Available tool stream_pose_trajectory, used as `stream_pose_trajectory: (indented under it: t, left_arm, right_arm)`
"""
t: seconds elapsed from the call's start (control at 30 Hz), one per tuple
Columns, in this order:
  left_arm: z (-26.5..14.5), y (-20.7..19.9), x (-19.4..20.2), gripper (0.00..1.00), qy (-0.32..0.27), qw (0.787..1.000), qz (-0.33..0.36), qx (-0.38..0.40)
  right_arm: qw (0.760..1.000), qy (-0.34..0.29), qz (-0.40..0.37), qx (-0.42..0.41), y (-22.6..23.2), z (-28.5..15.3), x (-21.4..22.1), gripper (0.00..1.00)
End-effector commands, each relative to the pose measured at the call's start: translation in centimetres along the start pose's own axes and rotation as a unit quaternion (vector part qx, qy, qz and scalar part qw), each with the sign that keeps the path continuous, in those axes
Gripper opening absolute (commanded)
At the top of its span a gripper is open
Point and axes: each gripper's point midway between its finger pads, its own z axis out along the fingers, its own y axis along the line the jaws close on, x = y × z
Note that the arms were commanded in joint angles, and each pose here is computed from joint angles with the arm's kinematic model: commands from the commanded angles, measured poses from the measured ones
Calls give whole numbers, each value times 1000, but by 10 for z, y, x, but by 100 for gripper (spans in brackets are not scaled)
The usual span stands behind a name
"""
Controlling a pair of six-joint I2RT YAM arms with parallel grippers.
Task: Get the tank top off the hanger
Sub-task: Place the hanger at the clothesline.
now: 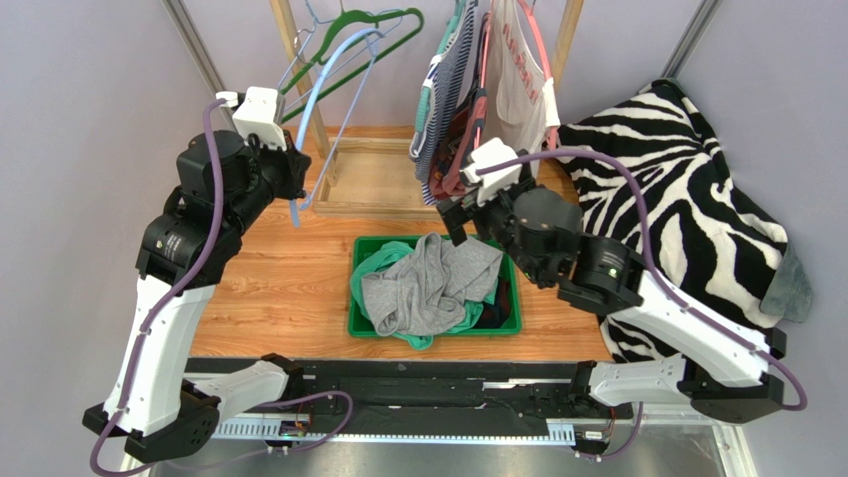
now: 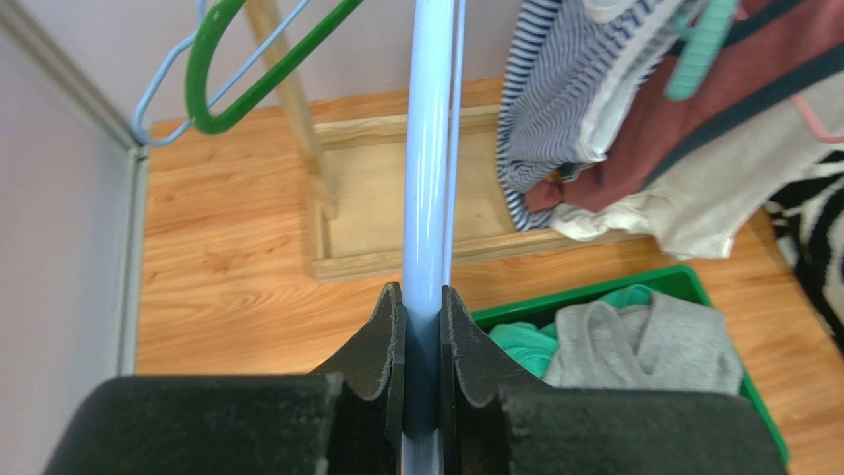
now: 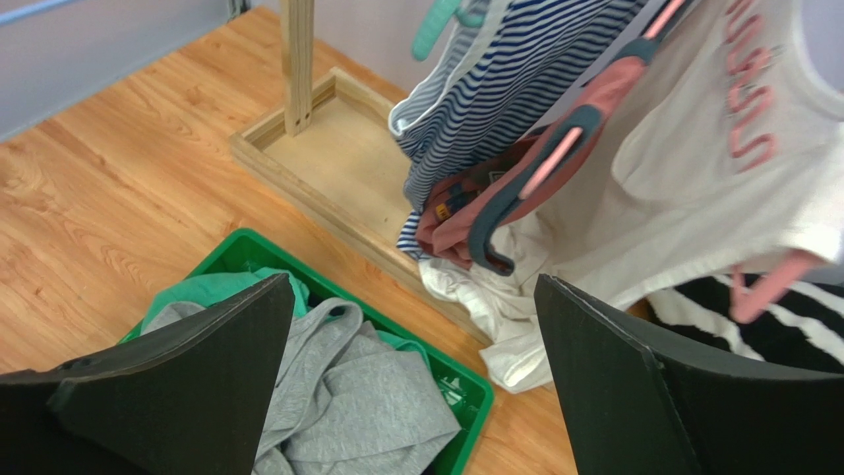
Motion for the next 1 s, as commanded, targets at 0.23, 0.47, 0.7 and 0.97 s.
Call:
stream_pose_trajectory:
  t: [0.23, 0.47, 0.7, 0.97]
  left_arm:
    - [23, -56, -65, 0, -71, 988, 27, 136]
    - [56, -68, -81, 0, -69, 986, 38, 148]
    - [70, -73, -106, 0, -100, 983, 42, 149]
    - [84, -40, -121, 0, -113, 991, 46, 56]
  right_arm:
    - [998, -22, 57, -33, 20, 37, -20, 100]
    - [994, -29, 102, -18, 10, 45, -18, 100]
    - [989, 2, 150, 6, 4, 53, 2, 93]
    - [979, 56, 192, 34, -7, 50, 27, 87]
